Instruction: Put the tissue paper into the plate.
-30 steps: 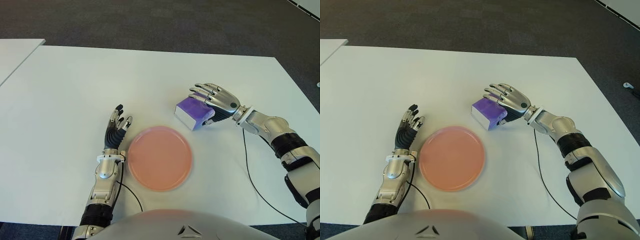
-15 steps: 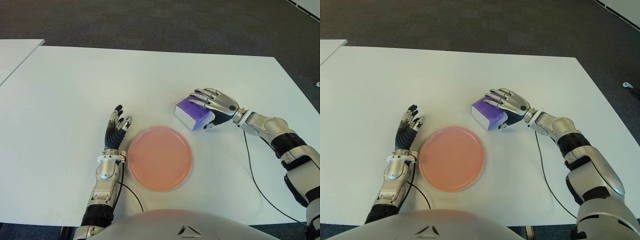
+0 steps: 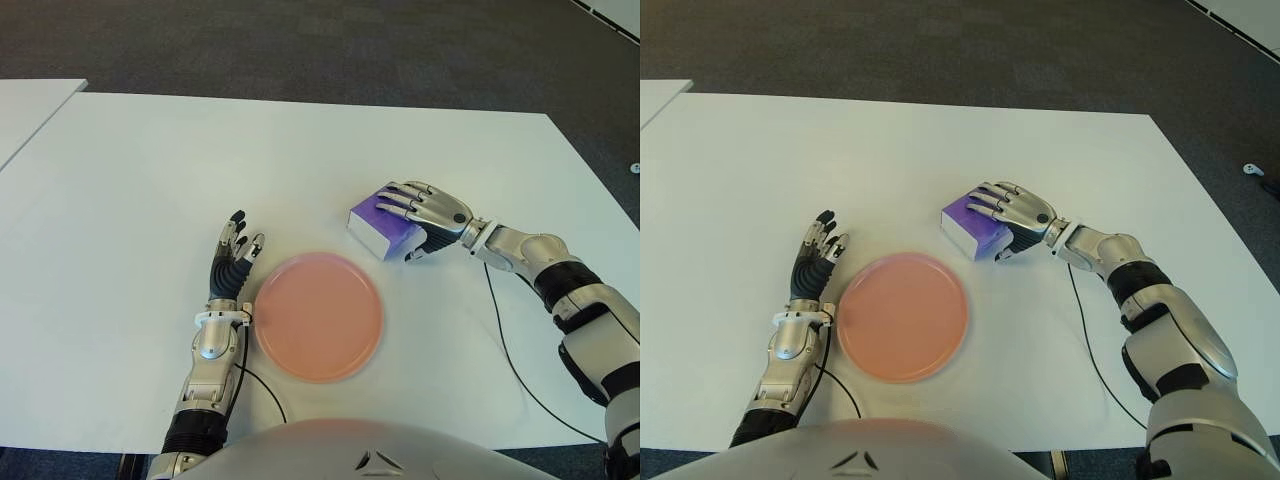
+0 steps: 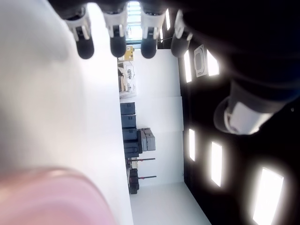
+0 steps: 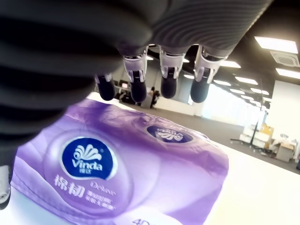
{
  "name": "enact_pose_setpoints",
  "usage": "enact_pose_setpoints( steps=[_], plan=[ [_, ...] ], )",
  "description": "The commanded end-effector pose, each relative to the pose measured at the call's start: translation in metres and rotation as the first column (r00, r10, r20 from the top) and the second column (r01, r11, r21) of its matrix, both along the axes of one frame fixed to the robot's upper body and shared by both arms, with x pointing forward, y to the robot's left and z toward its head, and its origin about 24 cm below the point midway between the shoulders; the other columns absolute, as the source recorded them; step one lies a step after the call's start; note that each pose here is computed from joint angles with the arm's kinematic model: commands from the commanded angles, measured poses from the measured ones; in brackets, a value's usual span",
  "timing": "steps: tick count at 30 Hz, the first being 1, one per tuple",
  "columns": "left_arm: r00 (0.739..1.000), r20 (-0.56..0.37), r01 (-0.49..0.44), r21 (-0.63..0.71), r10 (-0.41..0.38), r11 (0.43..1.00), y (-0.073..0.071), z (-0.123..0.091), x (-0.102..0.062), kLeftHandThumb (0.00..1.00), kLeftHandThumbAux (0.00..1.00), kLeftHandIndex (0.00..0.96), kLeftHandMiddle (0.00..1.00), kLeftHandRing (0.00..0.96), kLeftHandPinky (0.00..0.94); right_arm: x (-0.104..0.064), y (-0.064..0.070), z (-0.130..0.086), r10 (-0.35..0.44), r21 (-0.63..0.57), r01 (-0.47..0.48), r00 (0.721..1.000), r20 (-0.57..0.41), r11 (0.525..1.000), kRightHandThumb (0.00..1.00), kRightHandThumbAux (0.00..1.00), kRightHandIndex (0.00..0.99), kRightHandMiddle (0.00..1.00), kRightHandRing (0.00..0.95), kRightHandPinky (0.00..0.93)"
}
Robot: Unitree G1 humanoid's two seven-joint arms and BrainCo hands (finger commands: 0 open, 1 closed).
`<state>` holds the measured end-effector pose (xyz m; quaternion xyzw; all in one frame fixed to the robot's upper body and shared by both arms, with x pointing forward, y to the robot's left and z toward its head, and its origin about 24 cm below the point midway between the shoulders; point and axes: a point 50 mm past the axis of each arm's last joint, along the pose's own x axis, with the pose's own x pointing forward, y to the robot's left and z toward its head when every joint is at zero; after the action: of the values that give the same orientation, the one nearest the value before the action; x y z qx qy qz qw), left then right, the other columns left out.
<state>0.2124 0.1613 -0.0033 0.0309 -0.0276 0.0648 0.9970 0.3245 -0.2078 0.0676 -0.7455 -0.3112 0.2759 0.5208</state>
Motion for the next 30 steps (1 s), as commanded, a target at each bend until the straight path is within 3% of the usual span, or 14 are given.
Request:
enact_pose_setpoints(
  steps=[1,11,30],
  plan=[
    [1.000,-0.011,-0.011,0.004,0.011,1.000,0.001,-0.003,-0.003,0.000,0.497,0.000,0.000,0.000,0.000,0.003,0.002,-0.003,0.011,-0.028,-0.011,1.000,0.002,1.000,0.511,0.506,0.000,0.000,0.000,0.000],
    [1.000,-0.006,-0.012,0.006,0.012,1.000,-0.001,-0.003,-0.006,0.000,0.504,0.000,0.000,0.000,0.000,0.008,0.002,-0.004,-0.007,-0.021,0.007,1.000,0.019,1.000,0.500,0.508,0.000,0.000,0.000,0.000],
    [1.000,0.002,-0.023,0.008,0.023,1.000,0.000,-0.004,-0.008,0.000,0.479,0.000,0.000,0.000,0.000,0.025,0.014,0.004,-0.063,0.027,0.061,0.996,0.067,0.998,0.495,0.512,0.000,0.000,0.000,0.000]
  ],
)
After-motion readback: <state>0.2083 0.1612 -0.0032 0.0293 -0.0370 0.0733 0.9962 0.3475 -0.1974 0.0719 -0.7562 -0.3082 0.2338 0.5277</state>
